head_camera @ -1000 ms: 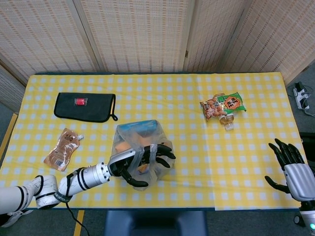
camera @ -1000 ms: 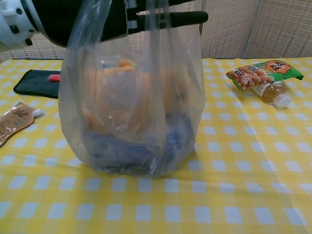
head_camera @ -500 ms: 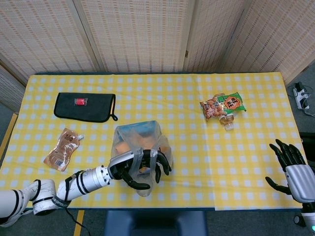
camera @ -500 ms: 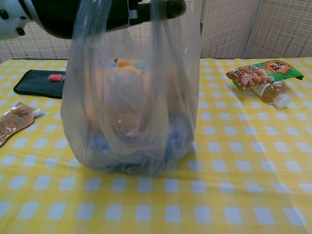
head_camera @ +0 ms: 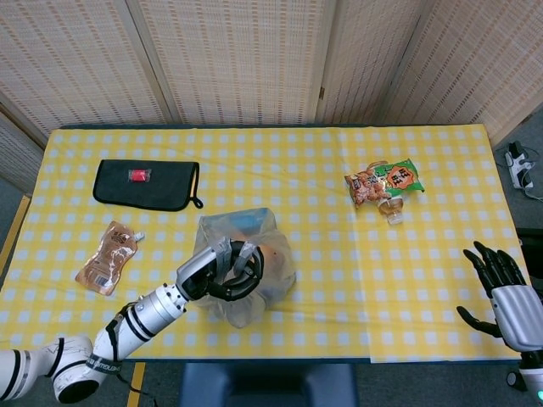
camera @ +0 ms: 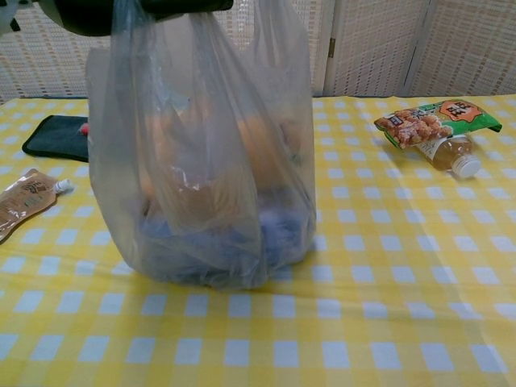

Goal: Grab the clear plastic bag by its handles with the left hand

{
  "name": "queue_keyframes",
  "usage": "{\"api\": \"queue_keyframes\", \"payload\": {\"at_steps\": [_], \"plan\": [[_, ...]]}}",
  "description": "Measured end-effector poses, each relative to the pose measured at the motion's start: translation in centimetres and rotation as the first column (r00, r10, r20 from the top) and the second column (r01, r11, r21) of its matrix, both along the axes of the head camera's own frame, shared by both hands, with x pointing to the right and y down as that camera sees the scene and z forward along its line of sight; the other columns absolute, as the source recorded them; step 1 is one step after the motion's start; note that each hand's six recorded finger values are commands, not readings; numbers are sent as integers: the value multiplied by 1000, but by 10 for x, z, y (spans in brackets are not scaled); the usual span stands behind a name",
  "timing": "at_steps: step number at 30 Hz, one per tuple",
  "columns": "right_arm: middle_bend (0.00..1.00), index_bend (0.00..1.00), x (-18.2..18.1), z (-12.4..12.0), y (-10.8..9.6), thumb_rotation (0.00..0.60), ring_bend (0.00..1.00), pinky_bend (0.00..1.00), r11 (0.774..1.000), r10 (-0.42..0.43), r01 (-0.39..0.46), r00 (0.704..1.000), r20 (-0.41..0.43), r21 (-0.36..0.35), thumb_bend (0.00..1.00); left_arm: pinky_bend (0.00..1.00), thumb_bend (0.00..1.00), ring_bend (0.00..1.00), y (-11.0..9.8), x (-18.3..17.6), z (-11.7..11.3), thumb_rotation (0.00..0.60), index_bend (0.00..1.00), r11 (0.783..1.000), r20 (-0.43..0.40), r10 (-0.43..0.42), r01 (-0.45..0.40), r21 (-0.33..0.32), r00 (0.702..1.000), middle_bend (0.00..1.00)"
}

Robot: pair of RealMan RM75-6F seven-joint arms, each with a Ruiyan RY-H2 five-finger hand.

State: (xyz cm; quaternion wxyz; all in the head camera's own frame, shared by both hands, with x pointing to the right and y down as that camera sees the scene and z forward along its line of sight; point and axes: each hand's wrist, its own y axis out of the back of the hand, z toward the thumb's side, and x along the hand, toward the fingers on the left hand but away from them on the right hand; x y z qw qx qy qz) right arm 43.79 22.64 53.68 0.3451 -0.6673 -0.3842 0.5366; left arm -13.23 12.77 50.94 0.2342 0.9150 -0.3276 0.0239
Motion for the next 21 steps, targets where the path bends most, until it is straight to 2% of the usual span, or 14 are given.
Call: {"api": "queue_keyframes", "payload": {"at_steps": [3,7,13,16,21], "plan": [[0,0,-1,0,1,600,0,0,1000,-2,2,1000,1,-2,265,1000,836,878,-3,-4,-4,600,823,999,2,-44,44,-13,999,1000],[0,0,-1,-1,1,600,0,0,1000,-2,2,1000,2,-2,266,1000,837,878,-8,-9,-8,600,825,998,16,-59,59,-13,998,1000],[0,0,0,-2,2,600,0,0,1000,0,0,1000,6,-1,265,1000,837,878,-21,-19,-23,600,826,996,44,-82,81,25,996,1000],[0,0,0,-2,2,600,0,0,1000,1,-1,1000,7,0,265,1000,836,879,-32,-23,-38,600,827,993,54,-101,98,62,993,1000],[0,0,-1,0,2,600,0,0,1000,1,-1,1000,5,-7,266,1000,836,879,-57,-24,-77,600,827,984,64,-134,125,131,989,1000]]}}
